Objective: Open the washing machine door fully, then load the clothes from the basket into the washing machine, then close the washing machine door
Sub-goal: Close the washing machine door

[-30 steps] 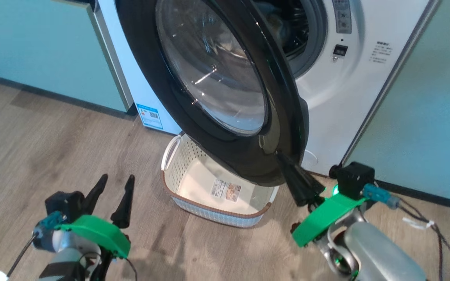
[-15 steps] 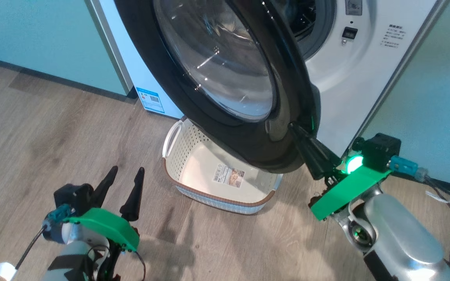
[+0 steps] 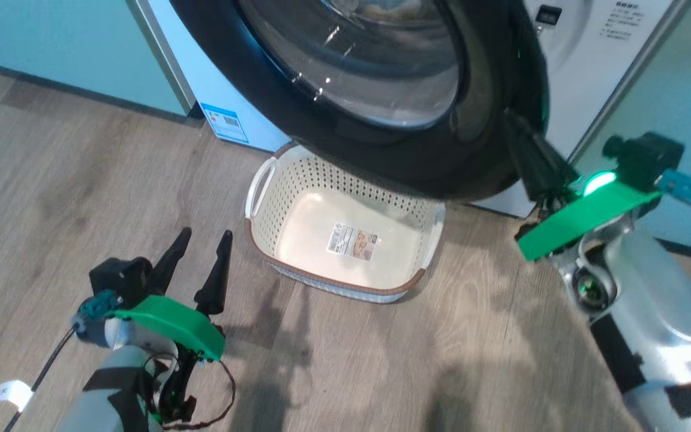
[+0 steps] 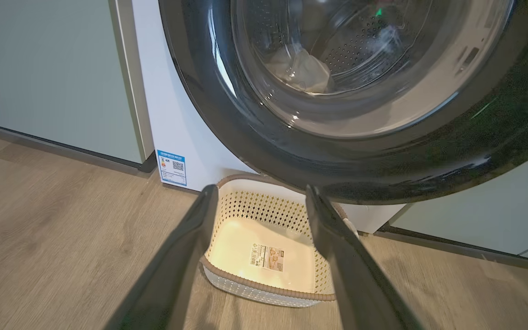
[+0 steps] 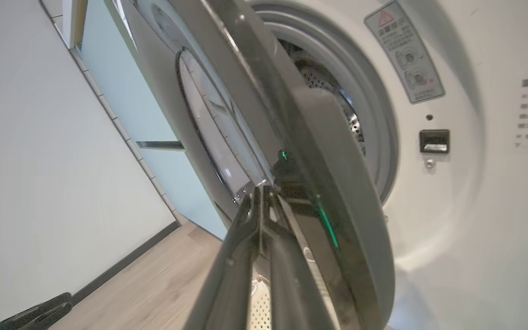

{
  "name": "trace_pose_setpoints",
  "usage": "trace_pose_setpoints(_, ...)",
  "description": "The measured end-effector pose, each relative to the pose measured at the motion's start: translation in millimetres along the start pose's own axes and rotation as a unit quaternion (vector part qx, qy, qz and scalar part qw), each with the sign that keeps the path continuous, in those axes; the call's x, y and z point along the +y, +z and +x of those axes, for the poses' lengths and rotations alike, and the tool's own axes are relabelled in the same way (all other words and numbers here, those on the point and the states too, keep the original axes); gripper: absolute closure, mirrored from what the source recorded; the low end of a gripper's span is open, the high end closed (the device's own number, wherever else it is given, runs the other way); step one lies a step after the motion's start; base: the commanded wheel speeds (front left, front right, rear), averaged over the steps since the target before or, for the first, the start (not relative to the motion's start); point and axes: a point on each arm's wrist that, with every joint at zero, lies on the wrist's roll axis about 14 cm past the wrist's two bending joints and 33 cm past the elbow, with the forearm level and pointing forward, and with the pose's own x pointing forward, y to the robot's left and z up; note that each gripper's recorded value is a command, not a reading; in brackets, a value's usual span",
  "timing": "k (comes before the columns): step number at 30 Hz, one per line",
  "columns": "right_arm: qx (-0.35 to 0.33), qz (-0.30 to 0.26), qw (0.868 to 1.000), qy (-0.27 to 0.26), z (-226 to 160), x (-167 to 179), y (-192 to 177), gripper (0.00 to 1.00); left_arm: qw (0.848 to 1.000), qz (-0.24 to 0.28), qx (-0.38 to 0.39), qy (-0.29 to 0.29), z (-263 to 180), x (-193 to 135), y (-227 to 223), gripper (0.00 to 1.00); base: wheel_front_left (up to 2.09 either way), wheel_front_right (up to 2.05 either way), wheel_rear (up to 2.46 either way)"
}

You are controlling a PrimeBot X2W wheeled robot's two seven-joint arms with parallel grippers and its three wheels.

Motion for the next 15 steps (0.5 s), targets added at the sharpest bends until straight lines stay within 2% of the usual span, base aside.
trace_pose_setpoints(15, -0.010, -0.006, 0.998, -0.062, 51.2, -66.4, 13.4, 1.00, 1.000, -0.010, 0.022, -0.012, 31.2, -12.2, -20.7, 0.00, 0.00, 0.00, 0.00)
